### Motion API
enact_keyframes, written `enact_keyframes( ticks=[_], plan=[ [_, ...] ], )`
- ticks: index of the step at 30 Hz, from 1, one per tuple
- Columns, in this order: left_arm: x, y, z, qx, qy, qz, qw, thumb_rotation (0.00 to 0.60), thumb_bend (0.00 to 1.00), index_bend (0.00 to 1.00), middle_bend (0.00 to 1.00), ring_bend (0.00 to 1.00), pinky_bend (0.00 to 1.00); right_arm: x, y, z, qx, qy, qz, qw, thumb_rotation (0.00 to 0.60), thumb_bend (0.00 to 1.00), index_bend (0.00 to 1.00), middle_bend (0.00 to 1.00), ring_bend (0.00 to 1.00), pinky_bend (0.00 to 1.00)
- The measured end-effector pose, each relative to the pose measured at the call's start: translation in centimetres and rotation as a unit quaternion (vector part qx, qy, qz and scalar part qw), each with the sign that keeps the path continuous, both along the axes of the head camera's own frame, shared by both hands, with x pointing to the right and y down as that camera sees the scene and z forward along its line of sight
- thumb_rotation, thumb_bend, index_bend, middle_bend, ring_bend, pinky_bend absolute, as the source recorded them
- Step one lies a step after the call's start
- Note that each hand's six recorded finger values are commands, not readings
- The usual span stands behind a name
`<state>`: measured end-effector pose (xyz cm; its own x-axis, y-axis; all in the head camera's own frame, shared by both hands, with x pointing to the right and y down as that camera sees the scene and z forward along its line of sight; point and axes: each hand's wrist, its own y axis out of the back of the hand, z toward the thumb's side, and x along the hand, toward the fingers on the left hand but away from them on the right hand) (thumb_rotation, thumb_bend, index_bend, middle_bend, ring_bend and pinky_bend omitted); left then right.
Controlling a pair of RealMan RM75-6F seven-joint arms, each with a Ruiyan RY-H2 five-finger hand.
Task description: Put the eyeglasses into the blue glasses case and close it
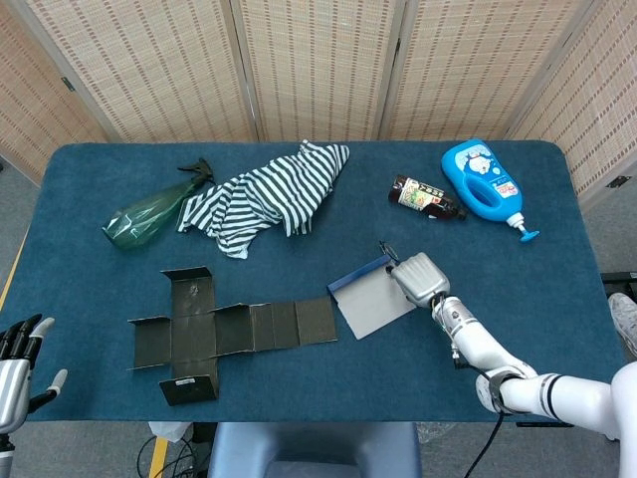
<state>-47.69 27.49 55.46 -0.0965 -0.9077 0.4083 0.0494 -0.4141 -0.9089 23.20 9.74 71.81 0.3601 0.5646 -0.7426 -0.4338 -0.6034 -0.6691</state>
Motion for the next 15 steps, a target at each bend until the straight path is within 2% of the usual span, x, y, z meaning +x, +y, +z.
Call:
enact_keyframes(
  ticks=[6, 15],
  plan=[
    [0.2, -0.1, 0.2, 0.0, 0.004, 0.003, 1.0, 0.6, 0.32, 0.17, 0.14, 0.15, 0.19, 2.1, 0.6, -0.1, 0.0, 0.029, -0.011, 0.9995, 0.6, 1.0, 0.33, 0.83, 0.88, 0.92],
    [0.3, -0.2, 0.3, -0.001, 0.005, 0.004, 1.0, 0.6, 0.32, 0.17, 0.14, 0.15, 0.19, 5.9, 0.1, 0.5, 0.0, 0.071, 0.011, 0.9974, 0.6, 1.0, 0.33, 0.83, 0.88, 0.92]
  ],
)
